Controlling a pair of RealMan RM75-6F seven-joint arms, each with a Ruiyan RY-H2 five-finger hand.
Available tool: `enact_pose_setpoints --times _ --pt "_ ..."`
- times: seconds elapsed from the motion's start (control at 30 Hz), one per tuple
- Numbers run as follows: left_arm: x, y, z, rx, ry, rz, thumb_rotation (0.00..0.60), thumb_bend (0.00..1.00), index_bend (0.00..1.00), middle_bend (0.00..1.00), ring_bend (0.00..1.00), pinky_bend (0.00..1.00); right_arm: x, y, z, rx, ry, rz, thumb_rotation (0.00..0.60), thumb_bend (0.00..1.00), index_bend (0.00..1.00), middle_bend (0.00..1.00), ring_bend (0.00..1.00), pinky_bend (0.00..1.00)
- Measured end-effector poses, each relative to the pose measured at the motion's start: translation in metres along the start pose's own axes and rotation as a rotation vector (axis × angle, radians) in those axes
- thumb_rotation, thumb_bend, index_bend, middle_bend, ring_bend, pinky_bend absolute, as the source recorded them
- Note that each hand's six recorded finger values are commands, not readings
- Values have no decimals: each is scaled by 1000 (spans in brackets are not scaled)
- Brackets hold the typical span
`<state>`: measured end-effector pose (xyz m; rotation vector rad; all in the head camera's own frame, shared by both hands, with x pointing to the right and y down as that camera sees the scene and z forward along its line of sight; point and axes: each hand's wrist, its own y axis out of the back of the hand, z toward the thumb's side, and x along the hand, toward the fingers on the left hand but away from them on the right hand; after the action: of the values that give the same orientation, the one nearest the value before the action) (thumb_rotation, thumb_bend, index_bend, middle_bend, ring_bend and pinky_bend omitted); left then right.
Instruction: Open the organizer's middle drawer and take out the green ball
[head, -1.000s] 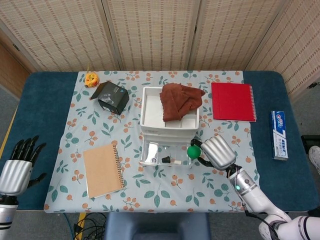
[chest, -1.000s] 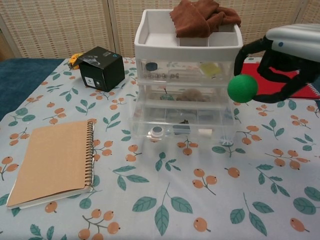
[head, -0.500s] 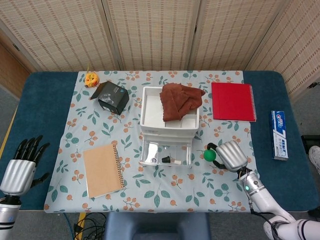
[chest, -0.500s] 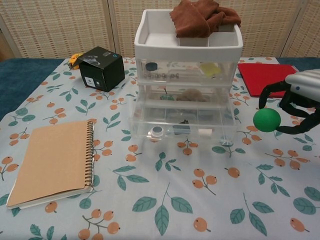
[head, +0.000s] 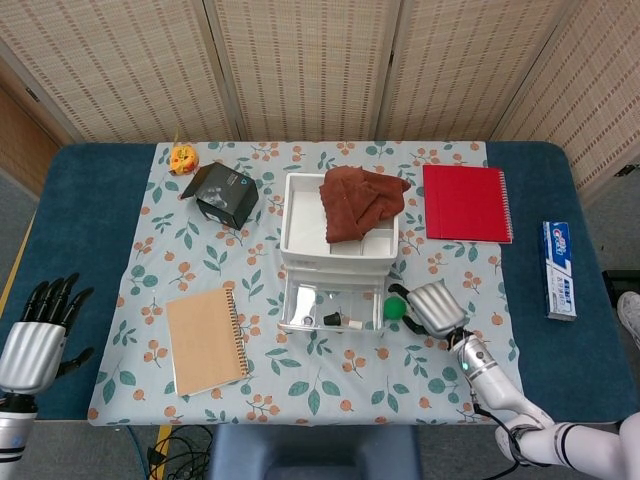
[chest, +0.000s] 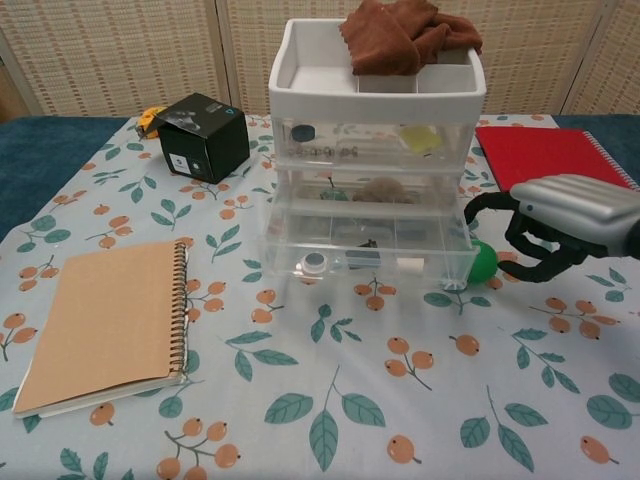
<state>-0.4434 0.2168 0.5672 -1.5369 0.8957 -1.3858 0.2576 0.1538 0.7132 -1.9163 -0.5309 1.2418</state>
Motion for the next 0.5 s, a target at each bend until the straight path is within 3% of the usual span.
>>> enact_pose_setpoints --times 0.27,0.4,0.47,0.5 --pt "3 1 4 -7 -12 7 600 133 144 44 45 60 13 18 -9 -18 -28 -36 600 466 64 778 948 1000" --pt "5 -1 4 -9 -8 -1 600 132 144 44 45 60 35 41 -21 -33 -67 -103 600 466 81 675 801 995" --pt "5 -3 5 -12 -9 -5 600 132 144 44 45 60 52 54 -32 -34 -101 -138 600 466 89 599 701 928" --pt "6 -4 6 -14 -10 -7 600 133 143 44 45 60 60 59 -36 -33 -116 -150 600 466 90 541 620 830"
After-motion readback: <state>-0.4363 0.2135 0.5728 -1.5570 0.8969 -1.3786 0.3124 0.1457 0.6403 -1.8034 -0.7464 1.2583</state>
